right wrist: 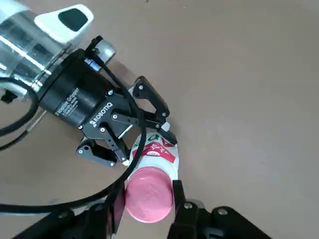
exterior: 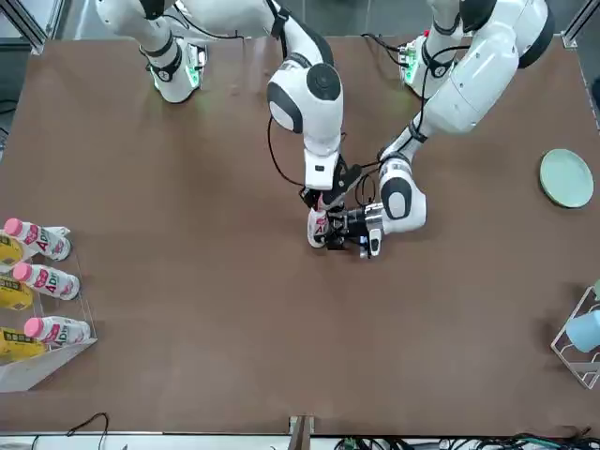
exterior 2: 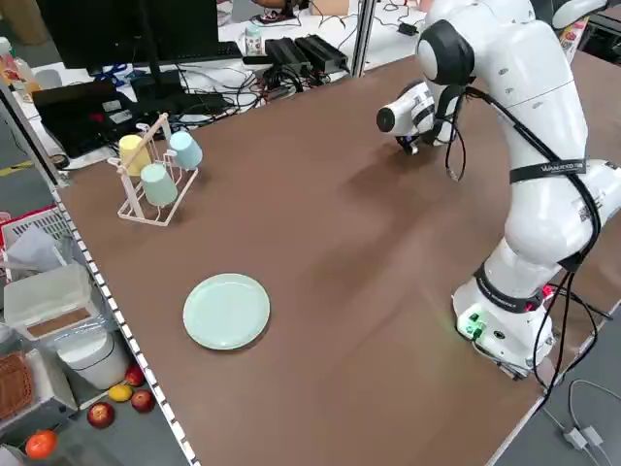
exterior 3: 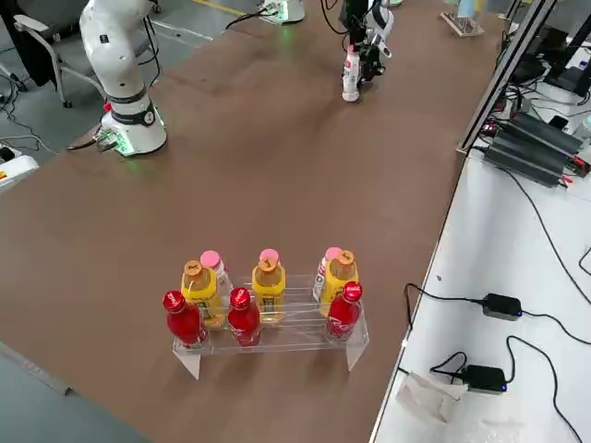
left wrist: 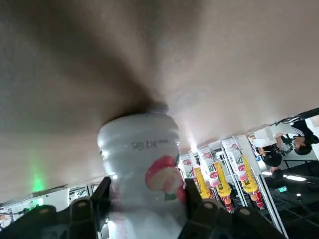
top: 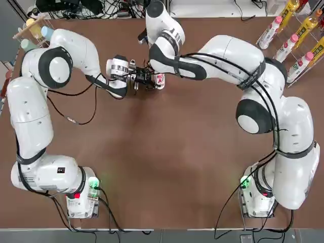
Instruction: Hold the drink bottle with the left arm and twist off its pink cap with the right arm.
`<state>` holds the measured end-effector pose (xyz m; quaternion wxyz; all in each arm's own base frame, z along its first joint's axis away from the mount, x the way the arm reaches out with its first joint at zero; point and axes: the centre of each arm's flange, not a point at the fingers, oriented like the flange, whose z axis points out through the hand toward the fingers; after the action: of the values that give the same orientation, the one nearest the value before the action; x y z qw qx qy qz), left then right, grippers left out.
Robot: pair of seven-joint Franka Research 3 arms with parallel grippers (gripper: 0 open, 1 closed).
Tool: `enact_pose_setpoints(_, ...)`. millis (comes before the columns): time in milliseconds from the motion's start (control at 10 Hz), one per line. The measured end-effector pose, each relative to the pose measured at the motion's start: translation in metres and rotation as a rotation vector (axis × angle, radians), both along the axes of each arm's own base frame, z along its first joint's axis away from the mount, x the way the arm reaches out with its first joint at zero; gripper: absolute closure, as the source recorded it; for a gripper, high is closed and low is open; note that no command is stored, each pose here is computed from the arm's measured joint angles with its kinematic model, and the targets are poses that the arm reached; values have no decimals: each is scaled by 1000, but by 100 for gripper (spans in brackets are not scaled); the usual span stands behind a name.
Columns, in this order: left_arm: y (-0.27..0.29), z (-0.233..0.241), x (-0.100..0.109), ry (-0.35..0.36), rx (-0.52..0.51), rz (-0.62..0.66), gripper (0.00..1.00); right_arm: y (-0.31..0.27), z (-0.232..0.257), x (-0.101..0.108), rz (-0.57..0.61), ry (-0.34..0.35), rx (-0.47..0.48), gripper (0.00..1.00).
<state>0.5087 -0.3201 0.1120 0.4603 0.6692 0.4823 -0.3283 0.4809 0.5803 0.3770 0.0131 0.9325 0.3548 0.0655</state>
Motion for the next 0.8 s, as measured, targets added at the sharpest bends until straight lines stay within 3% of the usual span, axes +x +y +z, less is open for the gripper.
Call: enact_pose_setpoints(800,0,1,1,5,2,5,38,0,0,1,300,-8,-39,57)
